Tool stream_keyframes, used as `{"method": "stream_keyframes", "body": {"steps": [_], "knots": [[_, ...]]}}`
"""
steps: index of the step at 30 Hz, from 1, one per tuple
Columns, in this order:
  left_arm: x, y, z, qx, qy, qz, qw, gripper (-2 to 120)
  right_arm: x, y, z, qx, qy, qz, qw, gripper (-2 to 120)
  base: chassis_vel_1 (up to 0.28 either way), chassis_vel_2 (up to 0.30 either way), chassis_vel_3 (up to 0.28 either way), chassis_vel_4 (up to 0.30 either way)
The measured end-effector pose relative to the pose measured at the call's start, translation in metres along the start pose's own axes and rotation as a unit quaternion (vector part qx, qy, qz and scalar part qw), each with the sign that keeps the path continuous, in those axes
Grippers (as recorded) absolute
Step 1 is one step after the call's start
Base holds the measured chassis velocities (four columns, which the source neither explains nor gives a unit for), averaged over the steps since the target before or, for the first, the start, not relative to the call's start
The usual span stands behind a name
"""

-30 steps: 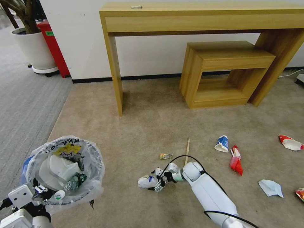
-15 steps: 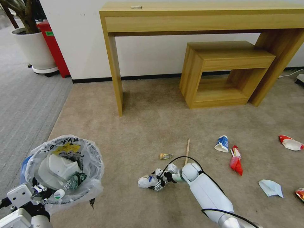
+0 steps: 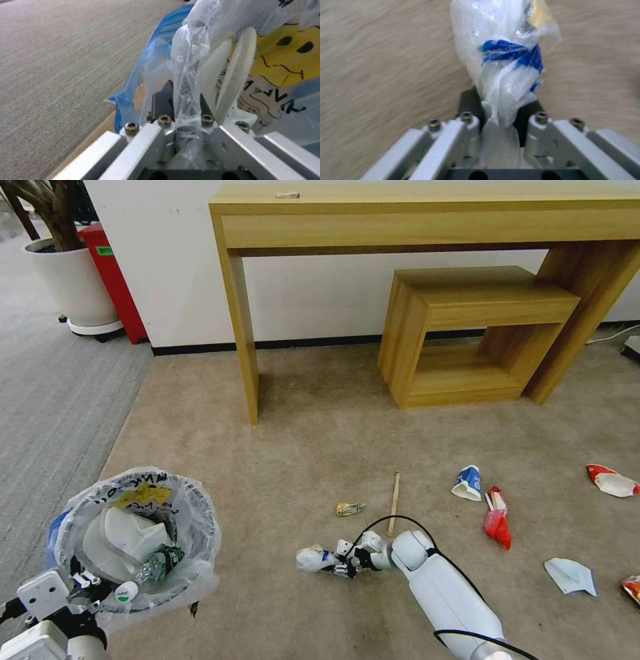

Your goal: Pick up the trash bin and place the garbage on the floor into it.

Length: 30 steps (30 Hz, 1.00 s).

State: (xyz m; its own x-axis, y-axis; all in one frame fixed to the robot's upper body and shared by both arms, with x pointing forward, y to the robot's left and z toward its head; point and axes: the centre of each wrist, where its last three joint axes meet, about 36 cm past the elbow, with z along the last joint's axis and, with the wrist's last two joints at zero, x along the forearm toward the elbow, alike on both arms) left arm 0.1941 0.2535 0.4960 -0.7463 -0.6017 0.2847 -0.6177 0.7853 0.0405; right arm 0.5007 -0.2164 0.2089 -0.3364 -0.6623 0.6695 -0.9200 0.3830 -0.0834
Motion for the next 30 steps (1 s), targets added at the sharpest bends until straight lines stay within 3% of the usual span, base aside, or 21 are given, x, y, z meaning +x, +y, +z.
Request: {"method": "stream_keyframes", "body": {"steps": [2, 4, 5, 7, 8, 9, 10, 12, 14, 16, 17, 21, 22, 24, 25, 29, 30], "knots": [[0.000, 0.000, 0.000, -0.001, 0.000, 0.000, 1.0000, 0, 0.002, 0.006, 0.000, -0.018, -0.022, 0.027, 0.999, 8, 0.000, 0.000, 0.000, 0.000], [0.002, -0.002, 0.001, -0.001, 0.001, 0.004, 1.0000, 0, 0.013, 0.010, -0.007, -0.051, -0.090, 0.048, 0.993, 0, 0.000, 0.000, 0.000, 0.000], [0.002, -0.002, 0.001, -0.001, 0.001, 0.004, 1.0000, 0, 0.013, 0.010, -0.007, -0.051, -0.090, 0.048, 0.993, 0, 0.000, 0.000, 0.000, 0.000], [0.003, -0.004, 0.002, 0.001, 0.004, 0.008, 1.0000, 0, 0.030, 0.007, -0.017, -0.052, -0.162, 0.053, 0.984, 0, 0.000, 0.000, 0.000, 0.000], [0.003, -0.004, 0.002, 0.001, 0.004, 0.008, 1.0000, 0, 0.030, 0.007, -0.017, -0.052, -0.162, 0.053, 0.984, 0, 0.000, 0.000, 0.000, 0.000], [0.003, -0.006, 0.002, 0.005, 0.008, 0.012, 0.9999, 0, 0.042, 0.003, -0.023, -0.049, -0.213, 0.051, 0.975, 0, 0.000, 0.000, 0.000, 0.000], [0.003, -0.006, 0.002, 0.005, 0.008, 0.012, 0.9999, 0, 0.042, 0.003, -0.023, -0.049, -0.213, 0.051, 0.975, 0, 0.000, 0.000, 0.000, 0.000], [0.004, -0.008, 0.002, 0.014, 0.016, 0.019, 0.9996, 0, 0.062, -0.001, -0.037, -0.063, -0.304, 0.035, 0.950, 0, 0.000, 0.000, 0.000, 0.000], [0.004, -0.008, 0.002, 0.017, 0.019, 0.021, 0.9995, 0, 0.067, -0.001, -0.042, -0.065, -0.326, 0.026, 0.943, 0, 0.000, 0.000, 0.000, 0.000], [0.004, -0.012, 0.001, 0.028, 0.030, 0.031, 0.9987, 0, 0.080, -0.004, -0.058, -0.062, -0.391, -0.019, 0.918, 0, 0.000, 0.000, 0.000, 0.000], [0.004, -0.012, 0.001, 0.028, 0.030, 0.031, 0.9987, 0, 0.080, -0.004, -0.058, -0.062, -0.391, -0.019, 0.918, 0, 0.000, 0.000, 0.000, 0.000], [0.008, -0.024, 0.007, 0.022, 0.033, 0.054, 0.9977, 0, 0.072, 0.008, -0.107, -0.064, -0.499, -0.121, 0.856, 0, 0.000, 0.000, 0.000, 0.000], [0.008, -0.024, 0.007, 0.022, 0.033, 0.054, 0.9977, 0, 0.072, 0.008, -0.107, -0.064, -0.499, -0.121, 0.856, 0, 0.000, 0.000, 0.000, 0.000], [0.009, -0.033, 0.016, 0.015, 0.037, 0.066, 0.9970, 0, 0.054, 0.016, -0.143, -0.072, -0.530, -0.160, 0.829, 0, 0.000, 0.000, 0.000, 0.000], [0.009, -0.033, 0.016, 0.015, 0.037, 0.066, 0.9970, 0, 0.054, 0.016, -0.143, -0.072, -0.530, -0.160, 0.829, 0, 0.000, 0.000, 0.000, 0.000], [0.007, -0.043, 0.029, 0.006, 0.041, 0.078, 0.9961, 0, 0.029, 0.017, -0.210, -0.057, -0.550, -0.209, 0.807, 0, 0.000, 0.000, 0.000, 0.000], [0.007, -0.043, 0.029, 0.006, 0.041, 0.078, 0.9961, 0, 0.029, 0.017, -0.210, -0.057, -0.550, -0.209, 0.807, 0, 0.000, 0.000, 0.000, 0.000]]}}
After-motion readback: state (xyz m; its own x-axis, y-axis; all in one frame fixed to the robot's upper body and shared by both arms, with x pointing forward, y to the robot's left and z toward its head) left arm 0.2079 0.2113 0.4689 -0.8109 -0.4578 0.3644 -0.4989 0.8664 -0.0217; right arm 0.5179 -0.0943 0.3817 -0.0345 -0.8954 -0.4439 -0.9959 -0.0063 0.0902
